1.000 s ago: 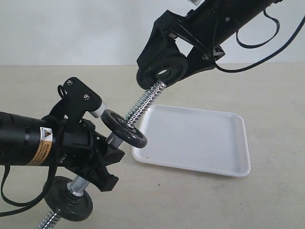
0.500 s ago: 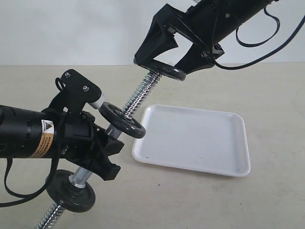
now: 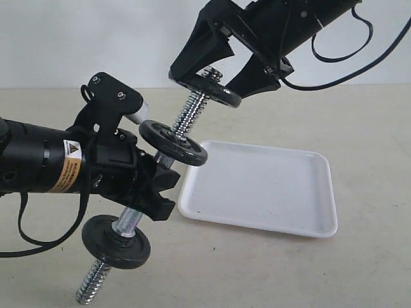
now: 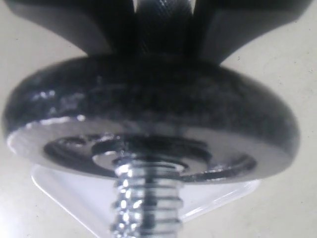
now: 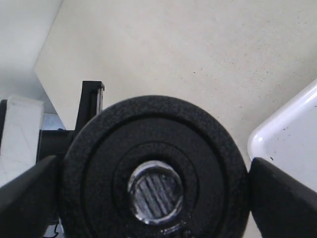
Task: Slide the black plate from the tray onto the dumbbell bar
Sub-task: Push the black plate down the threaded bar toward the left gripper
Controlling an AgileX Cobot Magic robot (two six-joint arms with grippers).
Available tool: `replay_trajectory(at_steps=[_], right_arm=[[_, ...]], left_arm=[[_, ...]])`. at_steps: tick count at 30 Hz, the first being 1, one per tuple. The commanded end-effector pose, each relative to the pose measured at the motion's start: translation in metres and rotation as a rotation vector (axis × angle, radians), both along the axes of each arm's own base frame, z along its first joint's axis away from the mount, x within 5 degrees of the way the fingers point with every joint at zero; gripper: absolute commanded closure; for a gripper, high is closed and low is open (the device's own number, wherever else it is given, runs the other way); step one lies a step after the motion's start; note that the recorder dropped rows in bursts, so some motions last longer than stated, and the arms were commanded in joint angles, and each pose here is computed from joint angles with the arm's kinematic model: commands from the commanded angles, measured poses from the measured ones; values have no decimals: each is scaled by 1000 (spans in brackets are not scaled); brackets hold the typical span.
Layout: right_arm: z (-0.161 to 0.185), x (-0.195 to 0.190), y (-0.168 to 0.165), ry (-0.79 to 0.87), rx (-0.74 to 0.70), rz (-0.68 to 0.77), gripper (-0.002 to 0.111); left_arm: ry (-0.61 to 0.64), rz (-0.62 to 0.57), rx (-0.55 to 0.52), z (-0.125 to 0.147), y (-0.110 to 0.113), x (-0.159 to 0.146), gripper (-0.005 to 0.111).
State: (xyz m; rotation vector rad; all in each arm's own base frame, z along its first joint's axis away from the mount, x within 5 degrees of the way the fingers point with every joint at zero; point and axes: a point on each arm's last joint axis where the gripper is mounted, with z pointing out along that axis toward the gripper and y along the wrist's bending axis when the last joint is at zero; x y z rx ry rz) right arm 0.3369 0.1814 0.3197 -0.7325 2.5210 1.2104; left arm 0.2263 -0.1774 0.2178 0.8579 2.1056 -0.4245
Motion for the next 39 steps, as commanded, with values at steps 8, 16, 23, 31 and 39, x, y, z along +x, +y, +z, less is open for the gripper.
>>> replay_trajectory(at_steps=[8, 16, 23, 31, 39], right_arm=[[11, -4, 6, -42, 48, 20, 108], [10, -4, 5, -82, 33, 50, 108], [10, -4, 5, -105, 32, 67, 98], [10, -4, 5, -96, 32, 60, 35], [10, -2, 5, -131, 26, 64, 35]], left_arm=[[-77, 53, -92, 34, 0, 5, 102], [-75, 50, -94, 34, -1, 4, 102], [-75, 50, -94, 34, -1, 4, 102], [-75, 50, -93, 34, -1, 5, 102], [-75, 50, -93, 34, -1, 5, 102]])
